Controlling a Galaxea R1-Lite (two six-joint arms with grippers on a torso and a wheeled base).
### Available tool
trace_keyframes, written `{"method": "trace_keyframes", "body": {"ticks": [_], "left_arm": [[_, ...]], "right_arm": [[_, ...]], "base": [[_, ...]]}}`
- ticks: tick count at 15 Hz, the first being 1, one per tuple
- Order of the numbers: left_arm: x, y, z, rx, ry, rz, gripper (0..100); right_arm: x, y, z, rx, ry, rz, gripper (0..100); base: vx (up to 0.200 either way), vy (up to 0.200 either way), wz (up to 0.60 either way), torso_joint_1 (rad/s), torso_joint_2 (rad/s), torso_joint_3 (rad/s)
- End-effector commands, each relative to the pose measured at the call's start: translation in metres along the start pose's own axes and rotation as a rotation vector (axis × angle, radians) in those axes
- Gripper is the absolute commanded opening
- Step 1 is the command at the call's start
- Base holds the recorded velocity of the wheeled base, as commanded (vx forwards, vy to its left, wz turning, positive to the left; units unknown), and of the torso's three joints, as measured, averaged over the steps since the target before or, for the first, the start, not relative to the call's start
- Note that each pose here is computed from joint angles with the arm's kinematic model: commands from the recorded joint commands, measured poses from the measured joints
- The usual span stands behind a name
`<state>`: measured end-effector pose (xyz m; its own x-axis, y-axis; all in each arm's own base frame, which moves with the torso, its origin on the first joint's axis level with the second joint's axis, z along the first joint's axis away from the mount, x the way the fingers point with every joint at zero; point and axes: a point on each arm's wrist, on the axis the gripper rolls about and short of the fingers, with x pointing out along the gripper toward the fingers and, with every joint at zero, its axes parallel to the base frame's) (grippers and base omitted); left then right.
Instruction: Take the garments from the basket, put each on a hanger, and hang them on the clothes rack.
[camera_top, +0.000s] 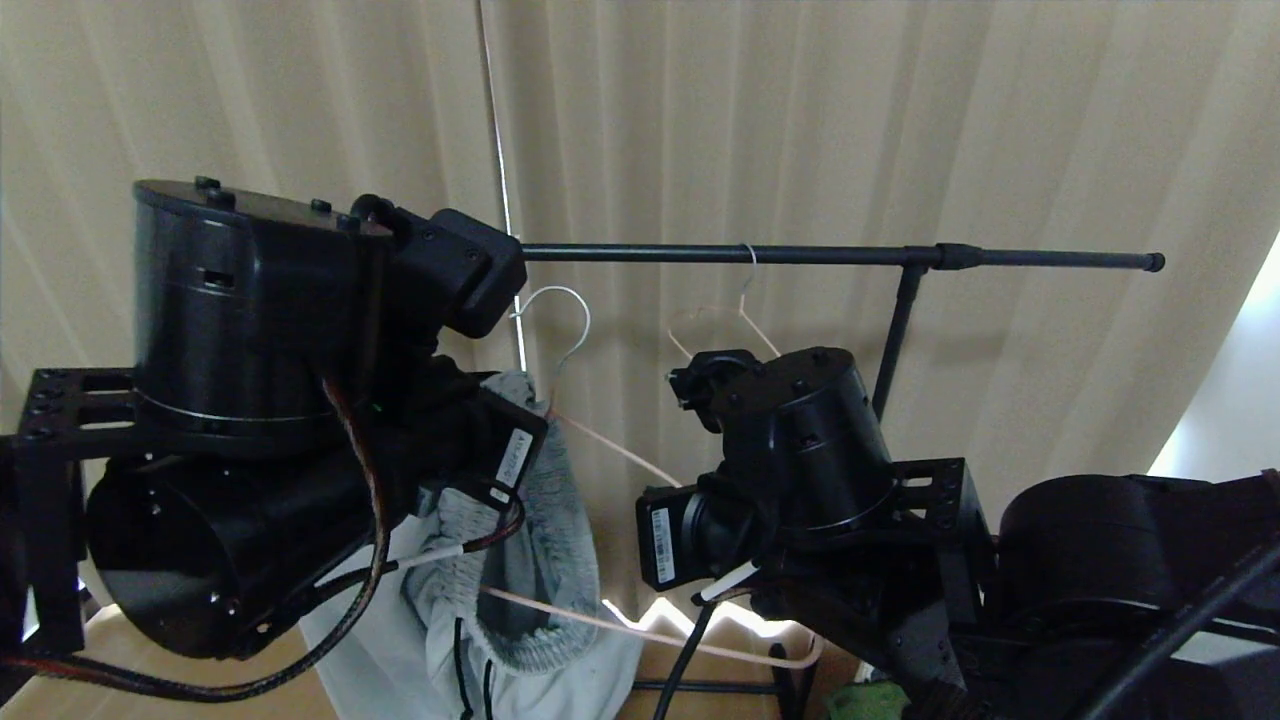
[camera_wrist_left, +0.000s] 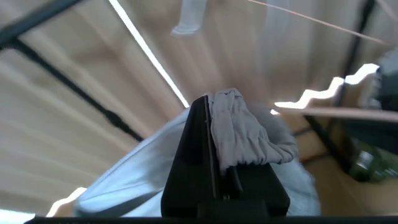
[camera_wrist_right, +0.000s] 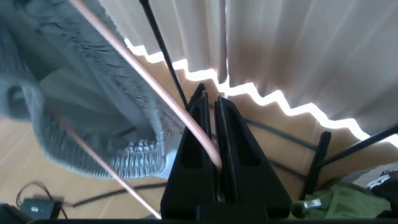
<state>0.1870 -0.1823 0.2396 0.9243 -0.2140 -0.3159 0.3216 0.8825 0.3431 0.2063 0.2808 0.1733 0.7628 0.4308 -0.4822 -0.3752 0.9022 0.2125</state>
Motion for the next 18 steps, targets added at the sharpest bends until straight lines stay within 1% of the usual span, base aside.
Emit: {"method": "trace_keyframes", "body": {"ticks": [1,4,6,8,9,12,15,17,18], "left_arm": [[-0.003,-0.005,-0.003,0.009,0.002,-0.021,0],[-0.005,-0.003,-0.006,0.011,0.007,-0.019,0],[-0.008,-0.002,-0.011,0.013,0.012,-0.023,0],[-0.017,0.001,-0.026,0.027,0.031,-0.056,0],[-0.020,0.001,-0.030,0.032,0.033,-0.073,0],[-0.020,0.001,-0.030,0.030,0.024,-0.078,0],[-0.019,0.000,-0.028,0.017,-0.003,-0.084,0],[-0.021,0.000,-0.027,0.021,-0.016,-0.126,0],[-0.022,0.001,-0.027,0.020,-0.022,-0.128,100]], "right_arm": [[-0.004,0.000,0.004,0.008,-0.020,0.006,0],[-0.018,-0.005,0.007,-0.016,-0.046,0.013,0],[-0.022,-0.005,0.012,-0.021,-0.093,0.033,0],[-0.027,-0.008,0.010,-0.056,-0.145,0.051,0],[-0.027,-0.010,0.008,-0.077,-0.164,0.057,0],[-0.026,-0.012,0.006,-0.113,-0.223,0.068,0],[-0.025,-0.013,0.007,-0.118,-0.231,0.068,0],[-0.026,-0.013,0.007,-0.117,-0.233,0.069,0],[-0.026,-0.013,0.008,-0.117,-0.234,0.069,0]], "base": [[0.000,0.000,0.00,0.000,0.00,0.000],[0.000,0.000,0.00,0.000,0.00,0.000],[0.000,0.000,0.00,0.000,0.00,0.000],[0.000,0.000,0.00,0.000,0.00,0.000],[0.000,0.000,0.00,0.000,0.00,0.000],[0.000,0.000,0.00,0.000,0.00,0.000],[0.000,0.000,0.00,0.000,0.00,0.000],[0.000,0.000,0.00,0.000,0.00,0.000],[0.000,0.000,0.00,0.000,0.00,0.000]]}}
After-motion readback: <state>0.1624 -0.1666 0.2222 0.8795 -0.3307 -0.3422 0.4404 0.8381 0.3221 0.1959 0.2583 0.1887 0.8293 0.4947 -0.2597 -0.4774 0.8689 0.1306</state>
